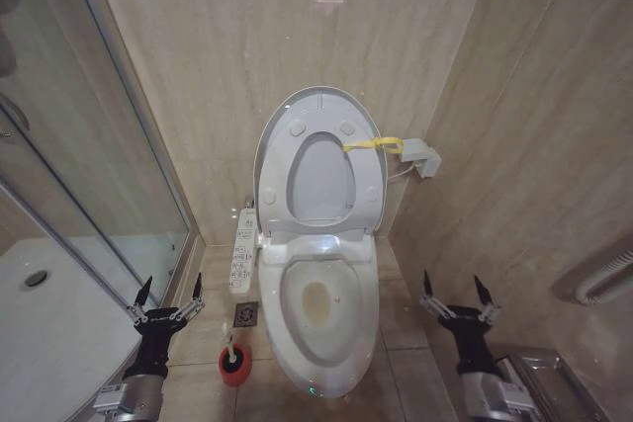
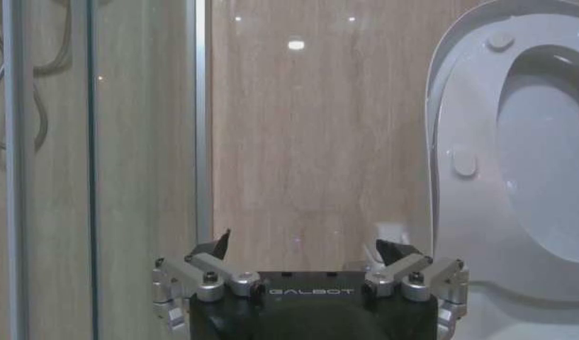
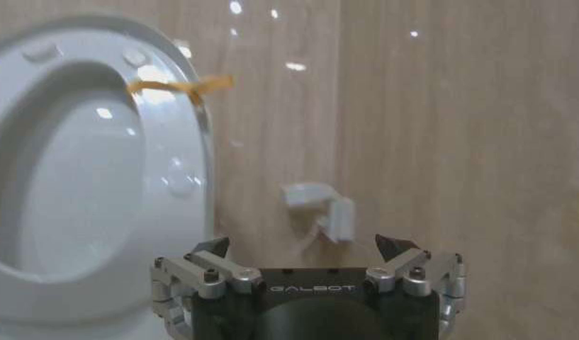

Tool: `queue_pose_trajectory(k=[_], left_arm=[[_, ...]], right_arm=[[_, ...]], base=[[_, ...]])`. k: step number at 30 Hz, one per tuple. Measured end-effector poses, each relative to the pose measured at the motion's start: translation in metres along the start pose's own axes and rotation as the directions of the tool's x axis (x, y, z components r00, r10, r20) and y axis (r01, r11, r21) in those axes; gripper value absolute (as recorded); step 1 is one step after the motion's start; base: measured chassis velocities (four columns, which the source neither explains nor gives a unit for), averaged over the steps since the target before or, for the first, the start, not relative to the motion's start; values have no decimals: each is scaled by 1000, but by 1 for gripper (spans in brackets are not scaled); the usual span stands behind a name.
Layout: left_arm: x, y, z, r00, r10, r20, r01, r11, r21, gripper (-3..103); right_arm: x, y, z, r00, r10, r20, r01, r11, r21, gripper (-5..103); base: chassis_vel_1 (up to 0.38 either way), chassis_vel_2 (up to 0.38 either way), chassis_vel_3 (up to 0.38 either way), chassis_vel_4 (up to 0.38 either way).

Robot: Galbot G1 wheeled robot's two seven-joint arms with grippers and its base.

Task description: Open the toilet lid, clean the toilet bowl with a toilet brush, close the toilet lid, and flush.

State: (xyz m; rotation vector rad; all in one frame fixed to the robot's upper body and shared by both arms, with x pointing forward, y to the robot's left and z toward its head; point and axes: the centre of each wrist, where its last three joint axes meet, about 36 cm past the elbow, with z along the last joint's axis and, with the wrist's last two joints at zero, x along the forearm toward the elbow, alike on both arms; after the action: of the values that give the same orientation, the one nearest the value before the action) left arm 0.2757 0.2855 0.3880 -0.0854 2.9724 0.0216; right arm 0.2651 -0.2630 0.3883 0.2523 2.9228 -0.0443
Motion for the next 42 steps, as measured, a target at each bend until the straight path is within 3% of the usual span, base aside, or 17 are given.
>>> queue_pose_trajectory(k=[7,12,17,32,42], left_arm=[[0,0,0,1000,0,0,0,1000,0,100],[0,0,0,1000,0,0,0,1000,0,100],[0,0,0,1000,0,0,0,1000,0,100],[0,0,0,1000,0,0,0,1000,0,100],[0,0,0,1000,0,0,0,1000,0,100]], right_arm=[[-33,32,7,998,-53,45,56,996,-75,100],[-55,37,13,996,-65,60,70,995,-77,100],[-77,31,20,995,-63,77,68,996,-65,100],[-87,21,25,996,-45,80,51,997,-64,100],[-129,2,31,989,25,143,-29,999,27,100]], base=[[0,0,0,0],[0,0,0,0],[0,0,0,0],[-12,13,10,-11],[-89,76,81,-92]])
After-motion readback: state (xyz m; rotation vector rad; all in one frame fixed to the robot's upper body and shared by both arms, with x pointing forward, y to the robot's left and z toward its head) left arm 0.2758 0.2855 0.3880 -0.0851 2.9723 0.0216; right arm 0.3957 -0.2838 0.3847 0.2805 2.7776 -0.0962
